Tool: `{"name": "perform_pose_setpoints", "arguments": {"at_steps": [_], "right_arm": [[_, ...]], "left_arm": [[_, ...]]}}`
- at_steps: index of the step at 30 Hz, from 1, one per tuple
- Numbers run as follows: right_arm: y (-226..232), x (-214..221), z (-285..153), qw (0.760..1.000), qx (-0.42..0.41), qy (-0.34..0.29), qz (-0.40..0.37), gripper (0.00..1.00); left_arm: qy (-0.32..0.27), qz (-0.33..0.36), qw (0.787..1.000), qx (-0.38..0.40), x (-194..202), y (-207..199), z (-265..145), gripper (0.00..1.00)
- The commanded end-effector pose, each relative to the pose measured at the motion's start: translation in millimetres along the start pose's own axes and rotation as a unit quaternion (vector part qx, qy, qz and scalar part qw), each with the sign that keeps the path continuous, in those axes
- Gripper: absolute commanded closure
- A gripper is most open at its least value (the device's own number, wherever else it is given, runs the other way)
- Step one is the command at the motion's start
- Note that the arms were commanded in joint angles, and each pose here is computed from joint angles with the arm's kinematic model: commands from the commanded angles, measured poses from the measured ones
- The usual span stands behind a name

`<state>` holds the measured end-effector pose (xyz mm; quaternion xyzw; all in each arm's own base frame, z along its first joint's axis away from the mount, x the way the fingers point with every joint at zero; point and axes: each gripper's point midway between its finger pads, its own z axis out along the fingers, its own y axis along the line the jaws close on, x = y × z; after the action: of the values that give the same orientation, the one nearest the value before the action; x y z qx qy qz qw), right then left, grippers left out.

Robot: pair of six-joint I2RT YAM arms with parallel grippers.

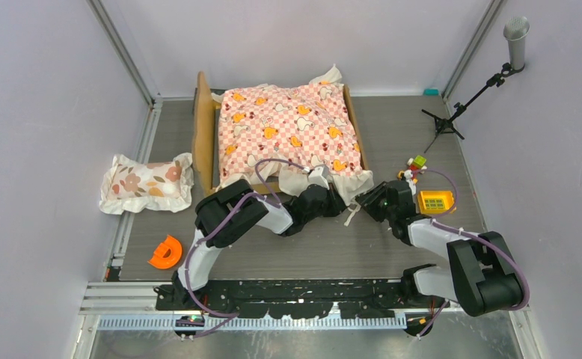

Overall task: Set up the pet bed
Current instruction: Tie the ropes to the bed frame.

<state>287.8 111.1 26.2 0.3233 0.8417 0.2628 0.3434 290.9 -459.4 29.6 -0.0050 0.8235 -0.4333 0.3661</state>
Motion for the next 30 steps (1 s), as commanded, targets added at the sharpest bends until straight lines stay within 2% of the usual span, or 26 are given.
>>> {"name": "perform_pose_setpoints", "arguments": {"at_steps": [1, 14, 20, 30], "right_arm": [[-18, 14, -2, 1.0, 0.02, 0.019, 0.005, 0.6], [-11, 17, 4, 1.0, 0.001, 0.03, 0.005, 0.74], [-11, 15, 2, 1.0, 0.002, 0.026, -0.001, 0.86], [2, 3, -5, 0.999, 0.003, 0.024, -0.034, 0.94]], "left_arm": [[0.027, 0.006, 0.999, -0.03, 16, 24, 2, 1.0], [0.029, 0.001, 0.999, -0.027, 17, 23, 3, 1.0], [0.03, 0.001, 0.999, -0.026, 16, 22, 2, 1.0], [0.024, 0.003, 1.0, 0.014, 0, -8, -7, 1.0]]}}
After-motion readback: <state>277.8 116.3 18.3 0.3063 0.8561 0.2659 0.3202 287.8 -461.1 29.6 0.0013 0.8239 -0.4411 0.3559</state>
